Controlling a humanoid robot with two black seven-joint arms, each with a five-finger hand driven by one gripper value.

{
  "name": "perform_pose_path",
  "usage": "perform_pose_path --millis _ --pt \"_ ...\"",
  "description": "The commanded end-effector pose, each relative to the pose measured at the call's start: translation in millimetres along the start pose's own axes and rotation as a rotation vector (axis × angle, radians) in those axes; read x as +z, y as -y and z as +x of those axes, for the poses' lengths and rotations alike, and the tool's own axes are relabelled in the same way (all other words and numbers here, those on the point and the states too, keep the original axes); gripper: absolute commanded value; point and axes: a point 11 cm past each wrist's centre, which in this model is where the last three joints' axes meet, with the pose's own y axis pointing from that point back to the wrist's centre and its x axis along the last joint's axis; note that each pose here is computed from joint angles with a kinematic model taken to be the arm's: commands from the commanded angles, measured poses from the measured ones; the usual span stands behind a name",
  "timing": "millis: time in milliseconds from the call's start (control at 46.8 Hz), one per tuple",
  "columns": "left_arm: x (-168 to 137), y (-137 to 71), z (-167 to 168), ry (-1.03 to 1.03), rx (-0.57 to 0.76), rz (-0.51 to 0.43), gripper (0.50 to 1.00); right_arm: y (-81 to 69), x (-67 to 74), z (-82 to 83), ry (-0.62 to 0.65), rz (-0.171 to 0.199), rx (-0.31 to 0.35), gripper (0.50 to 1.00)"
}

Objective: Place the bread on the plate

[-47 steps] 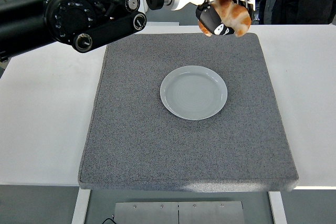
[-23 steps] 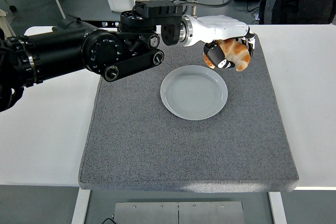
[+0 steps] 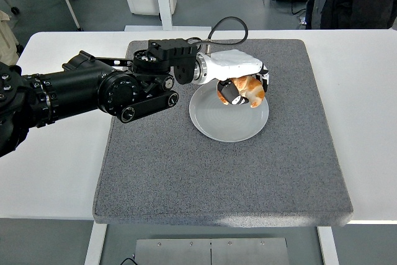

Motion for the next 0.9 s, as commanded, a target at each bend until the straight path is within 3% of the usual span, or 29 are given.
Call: perform_pose_path --millis 0,876 --pt "-4 0 -9 -0.005 -0.002 0.009 0.5 0.0 0.0 0.2 0.0 0.0 0.001 1.0" --pt "-35 -7 -47 0.01 -0.025 0.08 0.5 0.0 0.0 0.2 0.0 0.0 0.001 1.0"
